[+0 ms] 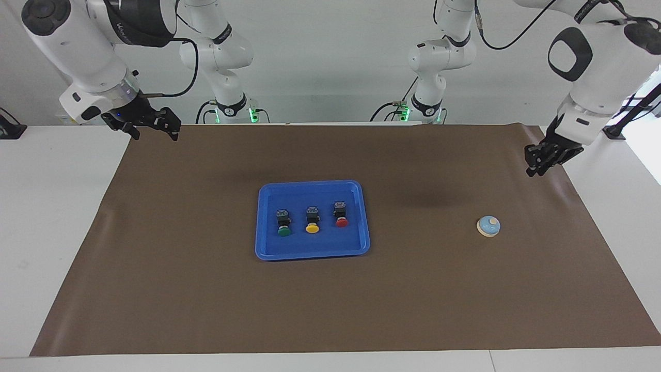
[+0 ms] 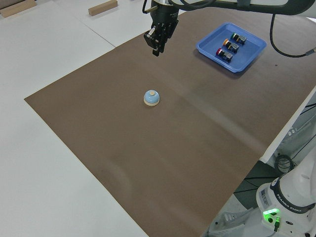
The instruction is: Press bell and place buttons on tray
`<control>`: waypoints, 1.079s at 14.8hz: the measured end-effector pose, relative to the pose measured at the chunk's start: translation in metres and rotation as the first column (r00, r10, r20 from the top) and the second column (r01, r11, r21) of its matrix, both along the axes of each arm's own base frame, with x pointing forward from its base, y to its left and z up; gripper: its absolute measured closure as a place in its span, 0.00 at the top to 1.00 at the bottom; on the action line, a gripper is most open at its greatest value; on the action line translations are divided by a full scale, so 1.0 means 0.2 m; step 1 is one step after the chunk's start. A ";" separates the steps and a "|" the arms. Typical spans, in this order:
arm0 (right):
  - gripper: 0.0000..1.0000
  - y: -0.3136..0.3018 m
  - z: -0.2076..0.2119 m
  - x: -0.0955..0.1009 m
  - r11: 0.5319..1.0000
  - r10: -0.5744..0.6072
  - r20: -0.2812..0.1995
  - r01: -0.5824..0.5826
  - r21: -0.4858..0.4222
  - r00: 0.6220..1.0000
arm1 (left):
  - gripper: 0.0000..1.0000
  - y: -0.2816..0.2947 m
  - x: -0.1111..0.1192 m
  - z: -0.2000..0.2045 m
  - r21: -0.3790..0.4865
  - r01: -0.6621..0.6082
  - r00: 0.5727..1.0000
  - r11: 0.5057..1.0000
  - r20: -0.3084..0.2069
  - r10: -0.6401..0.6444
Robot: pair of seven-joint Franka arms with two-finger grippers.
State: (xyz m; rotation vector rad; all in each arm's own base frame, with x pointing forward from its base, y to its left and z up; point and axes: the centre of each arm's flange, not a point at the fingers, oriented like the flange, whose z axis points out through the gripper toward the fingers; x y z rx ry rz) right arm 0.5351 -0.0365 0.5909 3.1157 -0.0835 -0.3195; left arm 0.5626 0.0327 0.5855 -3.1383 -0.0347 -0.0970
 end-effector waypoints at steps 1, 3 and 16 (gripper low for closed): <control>1.00 0.00 0.00 0.00 1.000 0.000 0.000 0.000 0.000 1.000 | 0.53 0.00 -0.05 0.06 0.000 0.000 1.000 1.000 -0.011 0.000; 1.00 0.00 0.00 0.00 1.000 0.000 0.000 0.000 0.000 1.000 | 0.76 -0.01 -0.13 0.12 0.001 0.001 0.999 1.000 -0.034 -0.001; 1.00 0.02 0.00 0.00 1.000 0.007 0.000 -0.007 0.000 1.000 | 1.00 -0.07 -0.18 0.15 -0.020 0.017 0.997 1.000 -0.080 -0.018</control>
